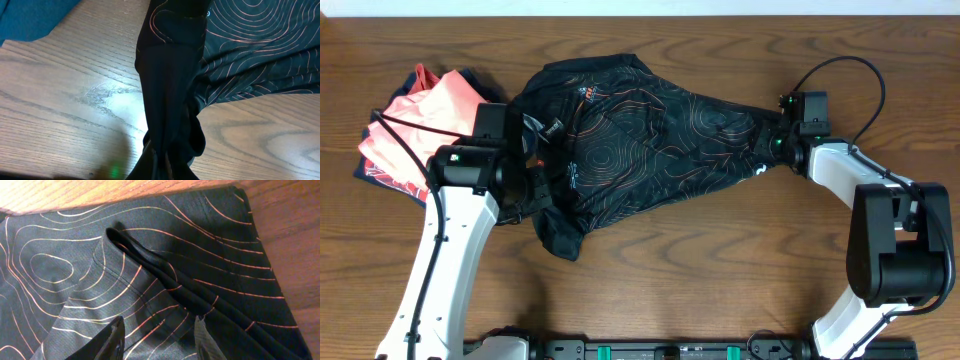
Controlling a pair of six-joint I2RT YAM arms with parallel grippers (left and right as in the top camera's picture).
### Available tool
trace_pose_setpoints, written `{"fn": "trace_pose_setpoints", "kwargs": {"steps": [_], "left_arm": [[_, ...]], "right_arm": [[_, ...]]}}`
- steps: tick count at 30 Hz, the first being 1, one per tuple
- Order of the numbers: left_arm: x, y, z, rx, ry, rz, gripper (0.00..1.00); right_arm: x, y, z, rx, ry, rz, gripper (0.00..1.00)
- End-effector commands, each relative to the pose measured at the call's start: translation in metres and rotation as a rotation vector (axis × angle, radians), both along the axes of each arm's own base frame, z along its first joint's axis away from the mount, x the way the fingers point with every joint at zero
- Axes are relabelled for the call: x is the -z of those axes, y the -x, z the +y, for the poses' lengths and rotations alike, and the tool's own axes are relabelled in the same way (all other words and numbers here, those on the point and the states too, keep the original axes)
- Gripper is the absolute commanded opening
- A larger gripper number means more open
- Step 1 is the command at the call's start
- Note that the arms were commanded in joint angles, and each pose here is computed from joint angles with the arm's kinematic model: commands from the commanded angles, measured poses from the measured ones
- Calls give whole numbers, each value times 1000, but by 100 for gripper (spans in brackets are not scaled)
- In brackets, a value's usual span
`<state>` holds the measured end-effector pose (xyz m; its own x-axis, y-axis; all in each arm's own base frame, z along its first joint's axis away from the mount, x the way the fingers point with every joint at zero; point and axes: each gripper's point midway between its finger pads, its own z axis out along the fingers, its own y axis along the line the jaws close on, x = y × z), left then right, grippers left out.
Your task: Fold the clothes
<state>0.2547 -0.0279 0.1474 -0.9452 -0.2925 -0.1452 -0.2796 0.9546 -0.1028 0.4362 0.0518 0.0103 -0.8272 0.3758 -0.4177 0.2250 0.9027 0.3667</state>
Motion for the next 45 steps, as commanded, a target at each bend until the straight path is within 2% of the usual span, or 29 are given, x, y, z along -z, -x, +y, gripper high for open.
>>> {"fn": "trace_pose_setpoints", "kwargs": {"steps": [1, 6, 13, 19, 23, 32, 35, 39, 45], "left_arm": [[-2, -2, 3, 6, -14, -5, 6], [-2, -2, 3, 6, -14, -5, 6], [-2, -2, 3, 6, -14, -5, 6], [-2, -2, 3, 6, -14, -7, 6], [-2, -3, 3, 6, -14, -10, 6], [-2, -5, 3, 6, -13, -17, 6], [-3, -10, 2, 6, -11, -40, 6], [-17, -27, 1, 14, -1, -123, 6], [-97, -58, -11, 33, 65, -351, 6]], "right_arm": [[12, 0, 5, -14, -7, 23, 44], [10, -3, 10, -27, -29, 4, 42], [-4, -15, 23, -71, -97, -61, 30], [-6, -17, 22, -69, -96, -66, 27], [-9, -17, 20, -65, -96, -72, 3], [-11, -5, 18, -66, -95, -26, 1], [-35, 1, 5, -56, -63, -34, 1], [-100, 9, -32, 23, -26, -74, 1], [-218, 41, -81, 84, 49, -203, 1]]}}
